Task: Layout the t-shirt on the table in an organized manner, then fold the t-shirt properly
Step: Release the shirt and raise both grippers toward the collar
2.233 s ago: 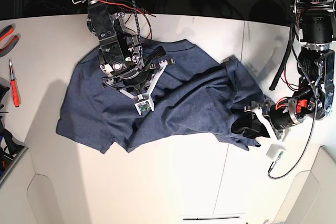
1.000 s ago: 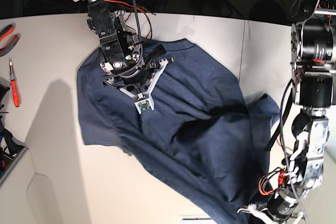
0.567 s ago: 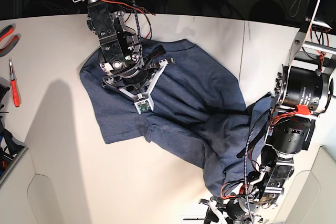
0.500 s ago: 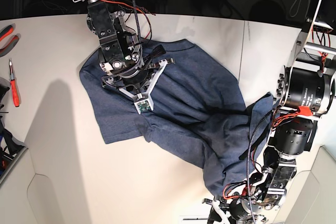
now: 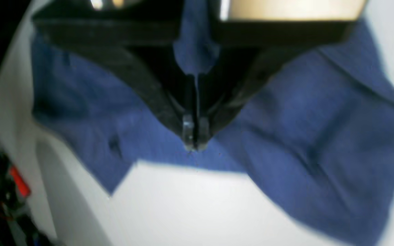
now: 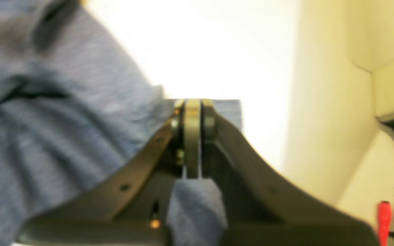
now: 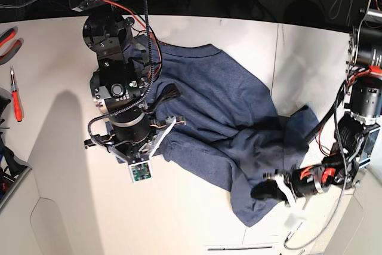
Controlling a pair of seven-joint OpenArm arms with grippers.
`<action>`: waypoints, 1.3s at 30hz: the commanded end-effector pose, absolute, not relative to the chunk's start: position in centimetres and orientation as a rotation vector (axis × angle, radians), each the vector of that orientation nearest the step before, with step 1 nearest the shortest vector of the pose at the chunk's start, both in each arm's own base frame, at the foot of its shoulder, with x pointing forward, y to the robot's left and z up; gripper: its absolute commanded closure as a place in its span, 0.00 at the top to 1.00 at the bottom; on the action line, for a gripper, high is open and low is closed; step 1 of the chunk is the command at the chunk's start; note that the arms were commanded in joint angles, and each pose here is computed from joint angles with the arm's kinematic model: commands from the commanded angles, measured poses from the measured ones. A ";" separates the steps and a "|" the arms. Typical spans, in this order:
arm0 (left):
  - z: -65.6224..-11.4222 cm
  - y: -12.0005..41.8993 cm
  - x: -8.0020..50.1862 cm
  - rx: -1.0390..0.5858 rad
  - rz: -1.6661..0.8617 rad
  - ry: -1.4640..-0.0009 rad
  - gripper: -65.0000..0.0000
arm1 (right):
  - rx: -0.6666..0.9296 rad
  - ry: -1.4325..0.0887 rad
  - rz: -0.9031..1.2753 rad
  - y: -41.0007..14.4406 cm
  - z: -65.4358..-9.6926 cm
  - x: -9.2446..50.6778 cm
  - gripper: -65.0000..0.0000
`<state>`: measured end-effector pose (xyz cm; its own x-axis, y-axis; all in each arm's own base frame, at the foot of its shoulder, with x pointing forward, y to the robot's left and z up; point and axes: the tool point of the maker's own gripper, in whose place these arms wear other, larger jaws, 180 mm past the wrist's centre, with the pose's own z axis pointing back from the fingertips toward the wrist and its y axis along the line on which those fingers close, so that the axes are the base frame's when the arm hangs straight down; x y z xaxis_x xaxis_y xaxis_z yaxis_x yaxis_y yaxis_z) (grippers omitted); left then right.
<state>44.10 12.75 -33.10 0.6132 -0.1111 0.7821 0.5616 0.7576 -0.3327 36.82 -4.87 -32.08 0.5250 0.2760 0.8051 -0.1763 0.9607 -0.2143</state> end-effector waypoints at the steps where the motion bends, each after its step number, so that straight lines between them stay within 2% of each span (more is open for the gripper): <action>1: -31.3 12.1 44.3 -0.640 -0.433 -0.873 0.00 | -0.127 -1.040 0.243 -5.6 -30.5 38.1 0.00; 9: -37.5 9.4 36.7 -0.713 -0.439 -0.723 0.00 | -0.176 -0.862 0.078 -13.1 -37.2 39.7 0.00; 15: -38.6 6.8 33.6 -0.758 -0.479 -0.664 0.00 | -0.116 -0.756 0.061 -15.7 -42.3 39.9 0.00; 19: -38.6 5.4 32.2 -0.773 -0.522 -0.634 0.00 | -0.144 -0.740 0.072 -17.4 -44.6 39.3 0.00; 21: -38.7 5.3 31.8 -0.776 -0.524 -0.630 0.00 | -0.183 -0.736 0.069 -19.0 -45.5 39.0 0.00; 27: -41.0 6.0 29.8 -0.725 -0.540 -0.568 0.00 | -0.488 -0.708 -0.032 -28.4 -45.3 37.2 0.00; 30: -42.2 6.2 28.4 -0.715 -0.538 -0.533 0.00 | -0.534 -0.712 -0.107 -31.9 -44.2 36.9 0.00; 32: -42.7 6.1 27.6 -0.721 -0.530 -0.517 0.00 | -0.477 -0.740 -0.185 -32.3 -43.4 37.7 0.00; 34: -43.0 6.0 27.2 -0.726 -0.526 -0.507 0.00 | -0.328 -0.791 -0.206 -30.4 -42.7 39.2 0.00; 39: -43.1 5.6 26.9 -0.736 -0.523 -0.505 0.00 | 0.154 -0.968 -0.066 -19.2 -38.7 43.1 0.00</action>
<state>25.76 5.66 -44.35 0.7819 -0.2827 0.5555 0.5857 0.6382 -0.4996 42.06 -18.75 -40.21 0.6052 -0.1227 0.7866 -0.0168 0.9859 0.1667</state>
